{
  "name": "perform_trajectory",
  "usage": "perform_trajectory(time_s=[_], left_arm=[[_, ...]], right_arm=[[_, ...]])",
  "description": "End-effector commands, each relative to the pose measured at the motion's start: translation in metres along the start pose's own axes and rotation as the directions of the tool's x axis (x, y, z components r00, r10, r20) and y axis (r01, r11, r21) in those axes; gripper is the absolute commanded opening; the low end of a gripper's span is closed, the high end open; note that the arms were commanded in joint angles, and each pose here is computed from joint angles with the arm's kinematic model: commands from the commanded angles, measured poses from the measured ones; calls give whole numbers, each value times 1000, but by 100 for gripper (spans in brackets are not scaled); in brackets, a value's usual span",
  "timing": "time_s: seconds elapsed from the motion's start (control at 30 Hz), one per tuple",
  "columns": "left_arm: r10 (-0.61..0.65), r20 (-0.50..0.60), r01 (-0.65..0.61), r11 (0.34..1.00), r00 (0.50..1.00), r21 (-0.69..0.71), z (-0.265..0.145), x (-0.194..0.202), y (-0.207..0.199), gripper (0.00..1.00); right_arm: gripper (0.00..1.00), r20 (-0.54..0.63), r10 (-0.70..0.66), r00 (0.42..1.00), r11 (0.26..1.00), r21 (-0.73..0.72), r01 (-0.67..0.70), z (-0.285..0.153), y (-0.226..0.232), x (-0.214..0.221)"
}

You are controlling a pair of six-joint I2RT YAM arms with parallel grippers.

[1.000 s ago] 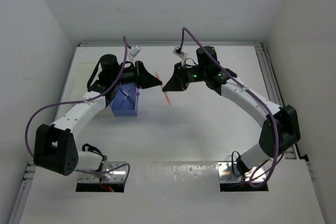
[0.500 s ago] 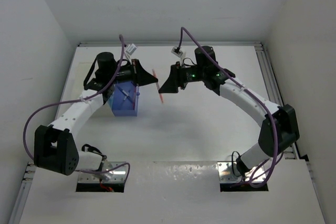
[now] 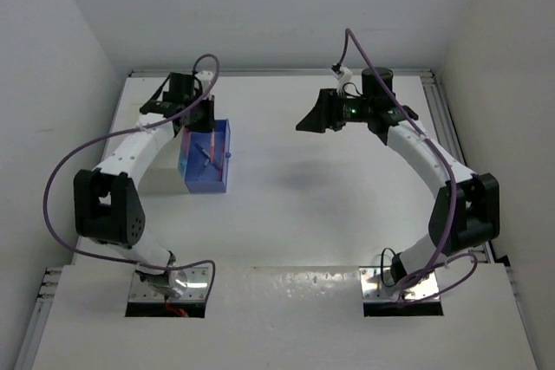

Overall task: Sort the stationery into containers
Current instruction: Place the pen in the storage box, then close the drawer in the storage box.

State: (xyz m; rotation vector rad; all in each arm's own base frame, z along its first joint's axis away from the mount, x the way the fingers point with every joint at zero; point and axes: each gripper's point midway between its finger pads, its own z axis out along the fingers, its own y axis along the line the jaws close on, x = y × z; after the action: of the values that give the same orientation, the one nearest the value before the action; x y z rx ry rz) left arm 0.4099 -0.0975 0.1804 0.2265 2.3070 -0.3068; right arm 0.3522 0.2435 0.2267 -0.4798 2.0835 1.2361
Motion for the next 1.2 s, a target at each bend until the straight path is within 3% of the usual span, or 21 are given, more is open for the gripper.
perform_trajectory(time_s=[0.0,0.17,0.37,0.5,0.6,0.73,0.77,0.9,1.0,1.07,1.17], left_arm=[[9,-94,-23,987,996,-156,6,19,35,0],[-26,-122,5,986,992,-168,20,28,44,0],[-47,-157,25,989,986,-143,26,36,42,16],[-58,-159,36,990,986,-139,26,36,42,22],[-52,-144,38,994,988,-99,23,30,34,35],[-36,-48,34,999,998,-40,7,2,20,60],[-32,-23,32,999,999,-32,2,-6,17,60],[11,141,-12,1000,990,9,-42,-54,2,55],[18,237,-10,999,971,-32,-70,-76,14,49],[-24,226,37,998,974,-55,-78,-73,34,32],[-69,174,88,991,982,-105,-83,-56,66,20]], right_arm=[[70,-2,-47,999,999,-1,47,-8,6,3],[70,-37,-41,998,998,42,43,-13,-7,19],[70,-70,0,998,990,141,10,-24,-34,32],[70,-82,43,996,981,193,-27,-35,-50,39],[70,-76,48,996,977,213,-30,-39,-55,38],[70,-65,37,997,977,213,-23,-40,-52,28],[70,-64,40,997,977,211,-25,-38,-52,26],[68,-21,39,999,980,197,-34,-28,-51,6],[65,8,52,999,981,185,-53,-8,-47,-4],[62,43,73,996,982,173,-79,12,-43,-9],[59,48,110,993,985,126,-115,44,-26,-10]])
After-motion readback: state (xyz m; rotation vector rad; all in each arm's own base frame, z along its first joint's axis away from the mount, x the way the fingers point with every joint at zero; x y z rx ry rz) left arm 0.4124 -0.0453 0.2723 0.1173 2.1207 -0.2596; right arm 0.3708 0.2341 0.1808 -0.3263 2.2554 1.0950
